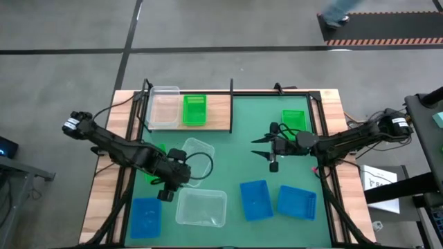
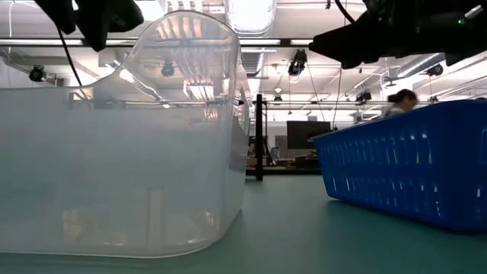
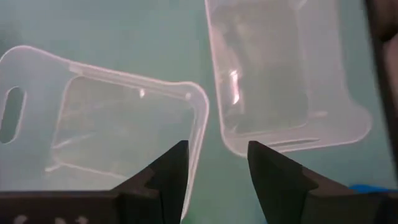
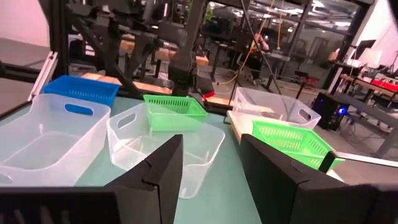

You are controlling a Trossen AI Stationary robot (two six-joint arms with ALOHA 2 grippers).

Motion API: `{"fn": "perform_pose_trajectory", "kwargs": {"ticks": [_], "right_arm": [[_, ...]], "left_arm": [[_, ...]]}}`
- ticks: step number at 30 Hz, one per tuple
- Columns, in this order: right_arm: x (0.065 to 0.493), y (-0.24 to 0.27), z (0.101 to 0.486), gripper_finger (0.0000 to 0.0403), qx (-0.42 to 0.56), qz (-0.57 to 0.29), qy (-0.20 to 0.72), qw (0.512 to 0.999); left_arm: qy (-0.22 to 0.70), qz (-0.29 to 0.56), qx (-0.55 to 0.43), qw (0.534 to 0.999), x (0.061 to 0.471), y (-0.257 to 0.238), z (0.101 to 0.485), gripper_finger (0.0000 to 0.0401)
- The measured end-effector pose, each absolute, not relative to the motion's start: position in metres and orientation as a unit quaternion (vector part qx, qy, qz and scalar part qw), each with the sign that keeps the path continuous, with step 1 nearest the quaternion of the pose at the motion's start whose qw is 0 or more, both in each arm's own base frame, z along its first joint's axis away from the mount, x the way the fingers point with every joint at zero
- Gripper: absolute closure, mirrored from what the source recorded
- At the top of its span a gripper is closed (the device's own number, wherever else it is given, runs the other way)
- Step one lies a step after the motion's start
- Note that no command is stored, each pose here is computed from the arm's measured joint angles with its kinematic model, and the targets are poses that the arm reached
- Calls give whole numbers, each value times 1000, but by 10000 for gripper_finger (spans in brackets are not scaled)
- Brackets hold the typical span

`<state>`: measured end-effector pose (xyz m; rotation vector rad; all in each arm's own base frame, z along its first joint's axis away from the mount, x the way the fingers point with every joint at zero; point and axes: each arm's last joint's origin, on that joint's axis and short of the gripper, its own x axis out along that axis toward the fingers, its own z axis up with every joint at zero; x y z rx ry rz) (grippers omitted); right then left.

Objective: Stack baskets on shelf by color
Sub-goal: Stack the top transparent bin on top of the other transparent bin on the shelf

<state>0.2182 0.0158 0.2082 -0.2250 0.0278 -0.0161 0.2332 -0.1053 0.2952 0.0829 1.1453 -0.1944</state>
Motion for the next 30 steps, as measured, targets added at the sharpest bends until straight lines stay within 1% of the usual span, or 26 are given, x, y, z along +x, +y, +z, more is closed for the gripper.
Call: {"fn": "perform_pose_trajectory", "kwargs": {"ticks": [5, 9, 16, 26, 30], "right_arm": [[221, 19, 203, 251, -111, 0, 28, 993], [221, 19, 202, 252, -111, 0, 28, 993], [220, 19, 203, 250, -112, 0, 26, 993], [220, 19, 203, 253, -115, 0, 26, 993], [220, 19, 203, 254, -115, 0, 26, 993]], "left_arm": [[564, -96, 84, 816, 241, -109, 281, 251], [602, -107, 121, 782, 242, -109, 261, 251], [622, -105, 129, 765, 243, -110, 249, 252], [635, -102, 133, 754, 249, -112, 239, 297], [640, -101, 134, 750, 251, -113, 235, 309]]}}
